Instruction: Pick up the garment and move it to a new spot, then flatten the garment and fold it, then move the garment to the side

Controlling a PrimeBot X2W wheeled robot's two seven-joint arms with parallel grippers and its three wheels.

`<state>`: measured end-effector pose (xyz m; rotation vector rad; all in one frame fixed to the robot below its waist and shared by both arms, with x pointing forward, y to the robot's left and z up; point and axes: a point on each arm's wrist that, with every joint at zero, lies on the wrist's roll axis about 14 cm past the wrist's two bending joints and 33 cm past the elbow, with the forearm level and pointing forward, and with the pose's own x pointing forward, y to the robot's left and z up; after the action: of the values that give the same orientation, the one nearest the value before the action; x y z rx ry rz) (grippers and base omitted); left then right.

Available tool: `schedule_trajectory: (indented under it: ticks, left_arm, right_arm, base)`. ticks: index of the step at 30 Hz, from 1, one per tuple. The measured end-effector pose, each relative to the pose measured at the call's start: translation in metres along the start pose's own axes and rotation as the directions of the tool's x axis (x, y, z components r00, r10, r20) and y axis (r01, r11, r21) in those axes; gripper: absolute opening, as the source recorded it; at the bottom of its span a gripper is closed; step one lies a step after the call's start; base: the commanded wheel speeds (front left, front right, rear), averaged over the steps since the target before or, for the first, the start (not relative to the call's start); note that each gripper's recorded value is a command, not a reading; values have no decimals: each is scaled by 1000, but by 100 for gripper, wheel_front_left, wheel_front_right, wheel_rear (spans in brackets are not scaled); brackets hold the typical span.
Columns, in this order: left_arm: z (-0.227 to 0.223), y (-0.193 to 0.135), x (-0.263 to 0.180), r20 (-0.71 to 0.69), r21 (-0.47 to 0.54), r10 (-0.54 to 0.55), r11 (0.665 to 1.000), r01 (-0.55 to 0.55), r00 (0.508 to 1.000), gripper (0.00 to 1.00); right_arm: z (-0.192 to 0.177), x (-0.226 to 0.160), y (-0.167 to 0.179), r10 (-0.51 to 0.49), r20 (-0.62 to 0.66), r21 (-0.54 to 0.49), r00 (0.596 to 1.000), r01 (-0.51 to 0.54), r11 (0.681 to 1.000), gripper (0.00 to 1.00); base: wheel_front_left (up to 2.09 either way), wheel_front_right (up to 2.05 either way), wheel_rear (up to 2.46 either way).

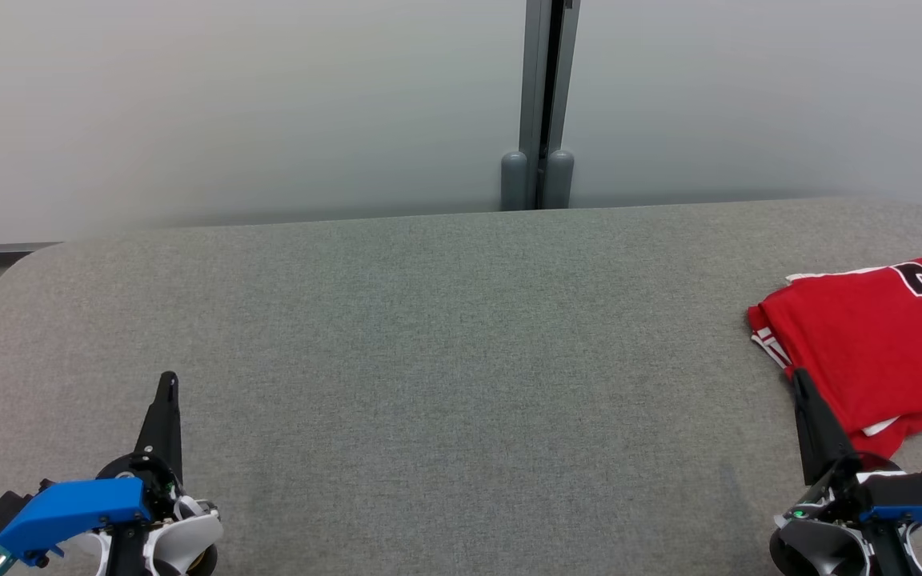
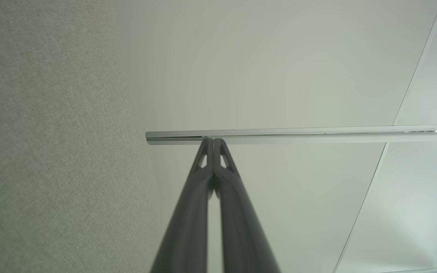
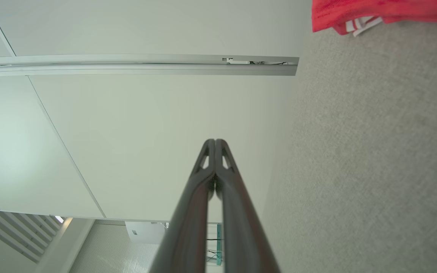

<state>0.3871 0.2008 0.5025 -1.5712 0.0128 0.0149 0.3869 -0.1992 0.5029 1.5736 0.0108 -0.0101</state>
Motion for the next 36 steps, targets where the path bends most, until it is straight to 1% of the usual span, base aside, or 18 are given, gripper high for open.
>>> schedule_trajectory:
  ticks: [36]
  left_arm:
    - [0, -1, 0, 0, -1, -6, 1000, 6, 1000, 0]
  right_arm:
    - [0, 0, 0, 1, 0, 3, 1000, -1, 1000, 0]
  base:
    - [0, 0, 0]
